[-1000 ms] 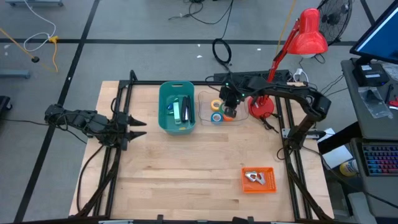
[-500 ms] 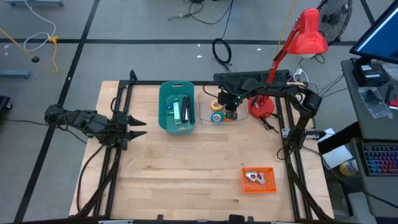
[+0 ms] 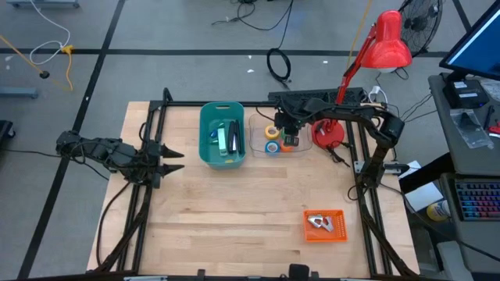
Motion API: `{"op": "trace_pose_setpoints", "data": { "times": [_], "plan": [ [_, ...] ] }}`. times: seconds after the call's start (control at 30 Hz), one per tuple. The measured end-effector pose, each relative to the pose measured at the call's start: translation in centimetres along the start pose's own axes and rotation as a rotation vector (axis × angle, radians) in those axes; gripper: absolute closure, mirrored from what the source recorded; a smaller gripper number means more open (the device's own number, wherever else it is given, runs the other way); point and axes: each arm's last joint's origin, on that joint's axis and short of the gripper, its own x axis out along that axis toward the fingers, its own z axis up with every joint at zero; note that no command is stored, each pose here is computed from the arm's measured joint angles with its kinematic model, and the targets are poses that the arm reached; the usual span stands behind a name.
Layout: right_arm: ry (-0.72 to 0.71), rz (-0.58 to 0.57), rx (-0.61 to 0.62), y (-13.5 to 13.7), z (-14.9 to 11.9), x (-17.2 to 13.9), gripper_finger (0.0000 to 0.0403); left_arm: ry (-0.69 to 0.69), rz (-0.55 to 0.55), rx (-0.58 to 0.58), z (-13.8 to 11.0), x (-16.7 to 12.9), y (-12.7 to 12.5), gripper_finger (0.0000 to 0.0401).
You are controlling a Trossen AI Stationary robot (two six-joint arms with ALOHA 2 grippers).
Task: Pick and place Stapler, Stapler remover, tape
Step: Return to Home Position
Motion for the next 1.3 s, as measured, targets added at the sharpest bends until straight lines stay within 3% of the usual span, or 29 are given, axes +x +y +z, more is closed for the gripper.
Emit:
{"op": "trace_pose_setpoints", "data": {
  "times": [0.43, 0.7, 0.9, 1.07, 1.17, 1.3],
  "plan": [
    [-0.045, -0.017, -0.002, 0.0, 0.2, -1.2, 0.0267, 0.000, -0.002, -0.006, 0.0, 0.0, 0.0, 0.0212],
    [-0.302, -0.110, 0.021, 0.6, 0.6, -8.4, 0.0278, -0.006, -0.004, -0.038, 0.1, 0.0, 0.0, 0.0212],
    [-0.452, -0.123, 0.165, 1.5, -0.7, -13.3, 0.0281, -0.007, -0.005, -0.008, 0.1, 0.0, 0.0, 0.0212],
    [-0.515, -0.102, 0.282, 2.8, -3.4, -15.0, 0.0278, -0.009, -0.017, 0.003, 0.1, 0.0, -0.1, 0.0212],
    [-0.544, -0.032, 0.318, 4.1, -5.6, -14.8, 0.0279, -0.056, -0.052, 0.030, 0.6, -0.2, -0.2, 0.0212],
    [-0.692, 0.234, 0.339, 6.4, -7.9, -13.7, 0.0282, -0.059, -0.153, 0.069, 0.6, -0.3, -0.4, 0.0212]
  ]
}}
